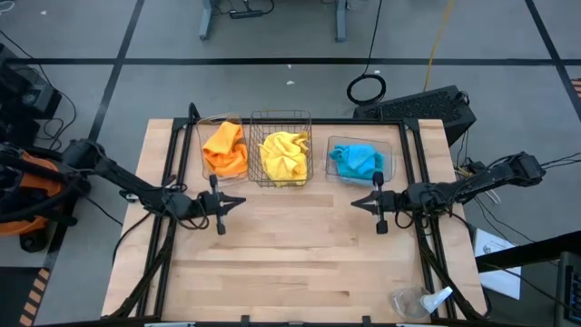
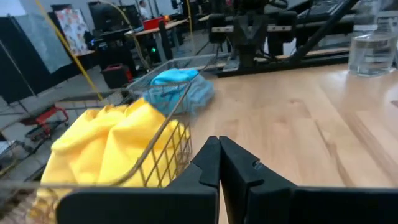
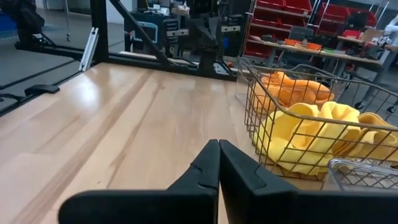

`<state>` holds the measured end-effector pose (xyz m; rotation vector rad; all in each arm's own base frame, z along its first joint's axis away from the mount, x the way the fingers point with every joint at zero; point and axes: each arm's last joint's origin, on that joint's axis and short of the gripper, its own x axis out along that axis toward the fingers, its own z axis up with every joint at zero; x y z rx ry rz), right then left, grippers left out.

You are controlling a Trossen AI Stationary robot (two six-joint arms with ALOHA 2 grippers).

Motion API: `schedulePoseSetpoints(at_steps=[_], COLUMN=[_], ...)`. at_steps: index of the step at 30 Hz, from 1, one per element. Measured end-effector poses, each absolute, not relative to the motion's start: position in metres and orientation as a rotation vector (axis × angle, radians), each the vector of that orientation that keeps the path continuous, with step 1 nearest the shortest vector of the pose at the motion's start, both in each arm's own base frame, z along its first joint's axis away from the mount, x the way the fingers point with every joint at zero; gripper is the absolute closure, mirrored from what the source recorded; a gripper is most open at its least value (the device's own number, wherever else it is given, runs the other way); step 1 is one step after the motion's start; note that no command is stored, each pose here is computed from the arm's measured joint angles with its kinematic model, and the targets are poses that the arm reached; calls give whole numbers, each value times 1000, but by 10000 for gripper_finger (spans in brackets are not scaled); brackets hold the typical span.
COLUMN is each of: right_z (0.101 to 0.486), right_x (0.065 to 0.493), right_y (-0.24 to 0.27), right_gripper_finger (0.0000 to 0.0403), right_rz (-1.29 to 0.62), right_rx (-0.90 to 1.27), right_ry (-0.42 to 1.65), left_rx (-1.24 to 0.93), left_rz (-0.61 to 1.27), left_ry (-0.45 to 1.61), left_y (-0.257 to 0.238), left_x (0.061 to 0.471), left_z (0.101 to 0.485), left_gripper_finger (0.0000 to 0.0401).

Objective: Sort microfiber towel by color & place in baskets
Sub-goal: Return to Home Position

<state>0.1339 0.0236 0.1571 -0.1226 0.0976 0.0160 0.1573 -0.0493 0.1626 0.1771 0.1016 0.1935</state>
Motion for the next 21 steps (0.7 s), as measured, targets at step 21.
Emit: schedulePoseSetpoints(at_steps=[21], right_z=[157], right_x=[133], right_y=[23], right_gripper_finger=[403], right_rz=[17], right_rx=[-90], right_ry=[106], left_rx=[185], left_rz=[81], left_ry=[-30], left_y=[-46], left_x=[142], left_z=[161], left_gripper_finger=[399])
